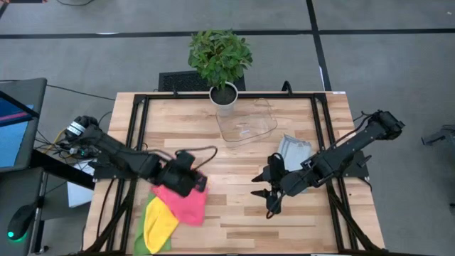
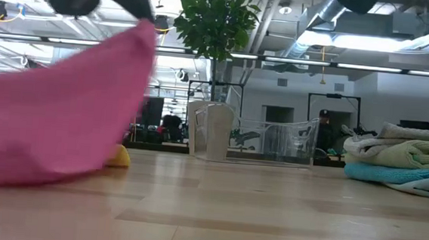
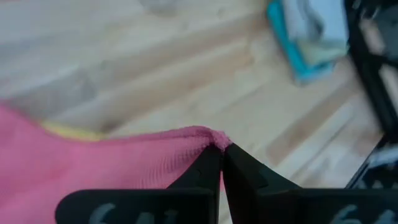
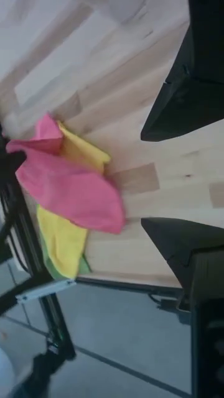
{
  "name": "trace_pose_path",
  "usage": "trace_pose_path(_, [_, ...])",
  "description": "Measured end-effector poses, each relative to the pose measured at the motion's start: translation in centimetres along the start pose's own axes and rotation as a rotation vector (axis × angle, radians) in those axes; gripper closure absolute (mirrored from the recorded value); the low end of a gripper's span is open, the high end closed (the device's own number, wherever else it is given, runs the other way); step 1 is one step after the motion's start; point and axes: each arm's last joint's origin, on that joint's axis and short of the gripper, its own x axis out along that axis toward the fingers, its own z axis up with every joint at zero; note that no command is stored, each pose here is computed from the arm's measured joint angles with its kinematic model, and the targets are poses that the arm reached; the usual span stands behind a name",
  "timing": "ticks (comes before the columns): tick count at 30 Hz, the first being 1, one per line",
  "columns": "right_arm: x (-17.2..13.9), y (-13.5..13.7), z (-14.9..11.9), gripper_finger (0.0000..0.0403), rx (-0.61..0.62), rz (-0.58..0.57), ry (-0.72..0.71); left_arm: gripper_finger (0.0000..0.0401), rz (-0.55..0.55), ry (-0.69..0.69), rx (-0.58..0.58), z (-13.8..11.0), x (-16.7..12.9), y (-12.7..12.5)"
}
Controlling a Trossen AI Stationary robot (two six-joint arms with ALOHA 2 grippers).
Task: Fold microfiber towels
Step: Fold the pink microfiber cloth
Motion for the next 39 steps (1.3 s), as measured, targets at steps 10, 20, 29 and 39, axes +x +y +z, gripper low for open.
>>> trace_pose_path(10, [5.3,0.6,-2.3,0.0189,0.095,-0.108,0.032,0.0400,-0.061,-0.078,-0.040,5.3,2.2,-0.4])
trace_pose_path(20, [13.8,0.4,-3.6,0.0188,0.306,-0.140,0.196,0.0400,-0.044,-0.097,-0.018,7.4,2.9,0.1])
trace_pose_path(29, [19.0,0.7,-3.8,0.0190,0.400,-0.196,0.281,0.0400,-0.039,-0.093,0.019,8.0,3.1,0.3])
trace_pose_path(39, [22.0,-0.6,-2.8,0.0190,0.452,-0.265,0.303,0.0400,-0.036,-0.093,0.062,8.0,3.1,0.4])
